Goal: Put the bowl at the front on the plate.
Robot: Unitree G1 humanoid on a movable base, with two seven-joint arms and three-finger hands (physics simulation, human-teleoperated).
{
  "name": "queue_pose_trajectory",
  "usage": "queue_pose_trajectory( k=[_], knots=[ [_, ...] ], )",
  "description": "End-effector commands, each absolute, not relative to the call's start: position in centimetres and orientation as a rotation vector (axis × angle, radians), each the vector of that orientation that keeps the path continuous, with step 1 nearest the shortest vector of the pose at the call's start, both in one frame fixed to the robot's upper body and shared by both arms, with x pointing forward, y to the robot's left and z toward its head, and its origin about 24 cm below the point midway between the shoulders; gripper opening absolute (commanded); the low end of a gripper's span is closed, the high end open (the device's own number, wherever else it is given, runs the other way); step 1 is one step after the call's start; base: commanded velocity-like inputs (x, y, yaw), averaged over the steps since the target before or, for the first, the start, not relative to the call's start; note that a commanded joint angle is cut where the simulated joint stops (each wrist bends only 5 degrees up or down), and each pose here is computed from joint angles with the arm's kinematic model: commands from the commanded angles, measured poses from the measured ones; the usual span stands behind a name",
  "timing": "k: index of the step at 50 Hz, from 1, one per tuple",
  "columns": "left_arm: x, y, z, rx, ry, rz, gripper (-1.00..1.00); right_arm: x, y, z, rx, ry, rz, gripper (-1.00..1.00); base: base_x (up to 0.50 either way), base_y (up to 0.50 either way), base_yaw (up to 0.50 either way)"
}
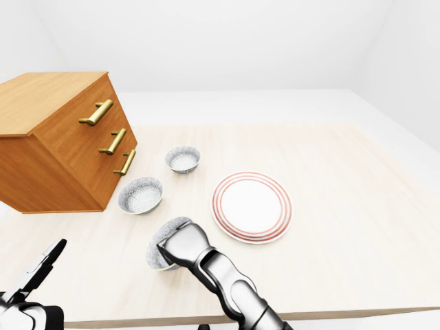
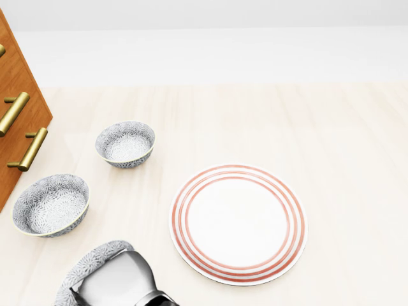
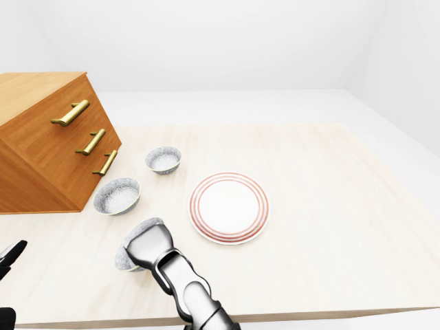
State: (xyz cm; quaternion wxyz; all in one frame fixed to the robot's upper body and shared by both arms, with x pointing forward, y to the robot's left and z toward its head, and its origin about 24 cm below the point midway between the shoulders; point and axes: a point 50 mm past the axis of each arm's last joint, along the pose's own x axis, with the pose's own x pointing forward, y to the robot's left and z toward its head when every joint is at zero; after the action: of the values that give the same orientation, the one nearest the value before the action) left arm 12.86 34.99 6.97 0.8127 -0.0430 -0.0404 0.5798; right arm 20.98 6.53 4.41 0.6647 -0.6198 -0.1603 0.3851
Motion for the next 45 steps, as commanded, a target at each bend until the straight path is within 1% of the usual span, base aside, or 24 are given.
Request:
queue_pose_trajectory(
  k=[1,10,14,17,22,37,38,45],
  knots=[
    [12.9,35.0,6.8,-0.095,-0.078,1.237,1.00,22.2,5.9,6.6,-1.433,-0.416,0.765,-1.00,0.00,0.00,0.00],
    [13.0,35.0,6.7,-0.096,-0.073,1.237,1.00,22.6,5.1,7.7,-1.442,-0.428,0.696,-1.00,0.00,0.00,0.00],
    [12.8,35.0,7.2,-0.092,-0.096,1.237,1.00,23.0,4.8,8.2,-1.449,-0.435,0.665,-1.00,0.00,0.00,0.00],
    [13.0,35.0,6.6,-0.096,-0.067,1.236,1.00,23.2,4.5,8.6,-1.457,-0.439,0.644,-1.00,0.00,0.00,0.00],
    [13.1,35.0,6.6,-0.094,-0.066,1.236,1.00,23.7,3.9,9.2,-1.456,-0.440,0.607,-1.00,0.00,0.00,0.00],
    [13.2,35.0,6.4,-0.090,-0.059,1.240,1.00,24.9,1.8,10.7,-1.410,-0.442,0.428,-1.00,0.00,0.00,0.00],
    [13.1,35.0,6.8,-0.088,-0.076,1.241,1.00,25.0,1.6,10.8,-1.398,-0.449,0.414,-1.00,0.00,0.00,0.00],
    [13.3,35.0,6.4,-0.092,-0.058,1.240,1.00,24.8,0.9,11.3,-1.360,-0.468,0.332,-1.00,0.00,0.00,0.00]
  ],
)
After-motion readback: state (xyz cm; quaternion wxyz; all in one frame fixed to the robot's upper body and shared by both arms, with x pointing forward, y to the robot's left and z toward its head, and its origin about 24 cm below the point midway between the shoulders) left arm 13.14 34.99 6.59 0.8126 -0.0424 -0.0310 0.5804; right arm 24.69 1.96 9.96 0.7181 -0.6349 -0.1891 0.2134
